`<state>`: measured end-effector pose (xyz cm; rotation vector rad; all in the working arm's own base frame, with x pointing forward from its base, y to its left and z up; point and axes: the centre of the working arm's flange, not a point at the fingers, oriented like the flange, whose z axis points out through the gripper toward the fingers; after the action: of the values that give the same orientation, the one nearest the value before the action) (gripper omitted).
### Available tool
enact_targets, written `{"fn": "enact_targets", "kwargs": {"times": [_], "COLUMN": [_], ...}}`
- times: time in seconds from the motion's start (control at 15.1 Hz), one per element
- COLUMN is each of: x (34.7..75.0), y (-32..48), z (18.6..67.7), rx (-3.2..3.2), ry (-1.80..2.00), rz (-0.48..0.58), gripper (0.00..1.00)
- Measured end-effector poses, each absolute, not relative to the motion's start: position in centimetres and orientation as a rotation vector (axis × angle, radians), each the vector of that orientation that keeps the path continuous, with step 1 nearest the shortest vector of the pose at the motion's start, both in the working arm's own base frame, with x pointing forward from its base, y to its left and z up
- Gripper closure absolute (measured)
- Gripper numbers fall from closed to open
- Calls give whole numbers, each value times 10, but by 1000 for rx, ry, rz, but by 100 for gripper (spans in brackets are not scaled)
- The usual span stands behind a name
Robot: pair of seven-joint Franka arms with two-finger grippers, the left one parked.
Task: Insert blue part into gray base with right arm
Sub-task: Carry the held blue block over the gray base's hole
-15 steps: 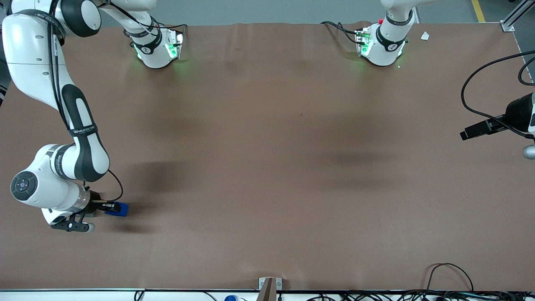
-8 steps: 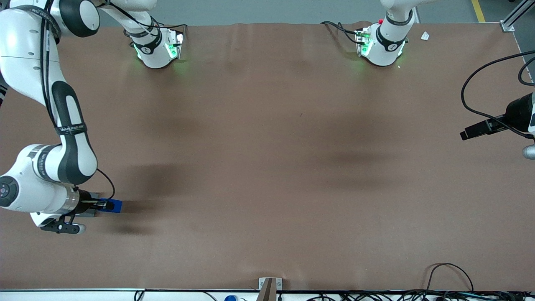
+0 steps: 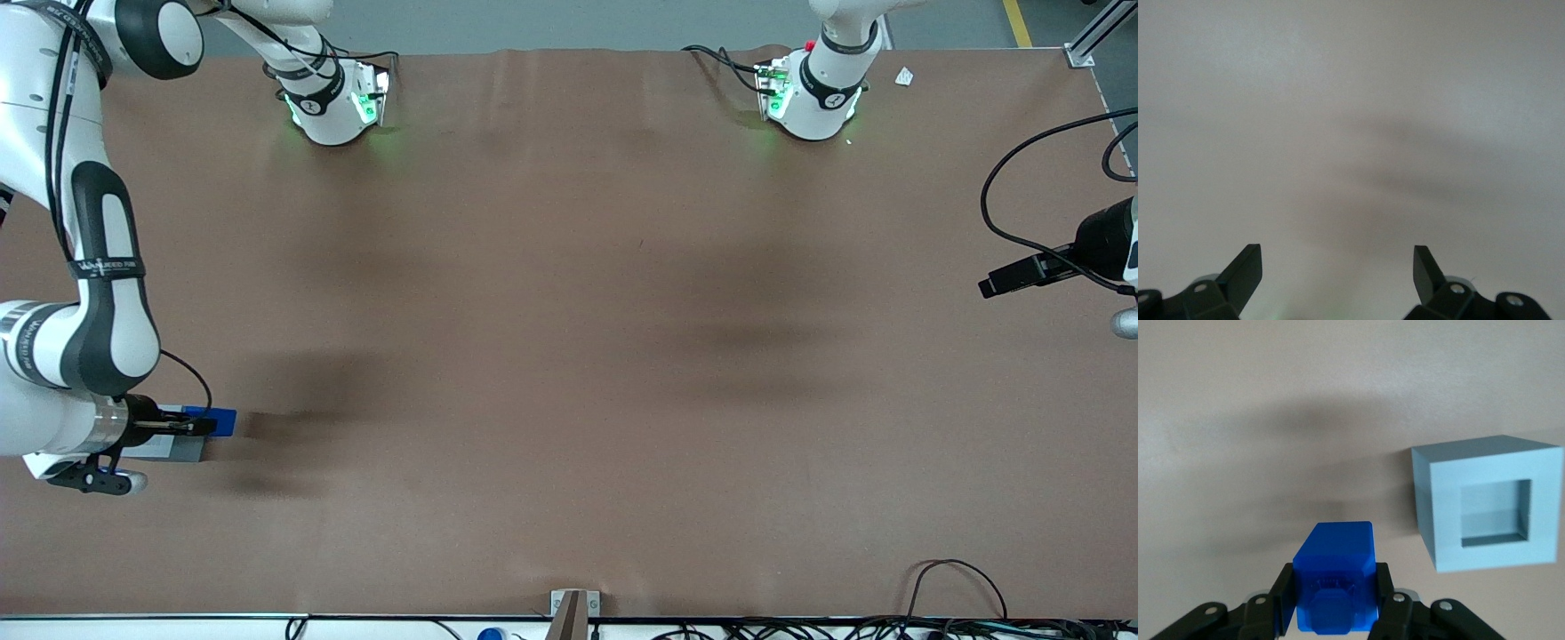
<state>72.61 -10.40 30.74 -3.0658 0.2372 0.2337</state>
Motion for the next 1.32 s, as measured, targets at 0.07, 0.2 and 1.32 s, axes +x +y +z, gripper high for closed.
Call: {"fn": "enact_targets", "kwargs": {"times": [0.07,0.2,1.32], "x": [727,727,716], "y": [-107,-117,-203], "z": [313,321,345], "rx": [-3065,-3066,-3067], "ry": [233,197,196], "rz": [232,219,130], "gripper": [49,49,49]}}
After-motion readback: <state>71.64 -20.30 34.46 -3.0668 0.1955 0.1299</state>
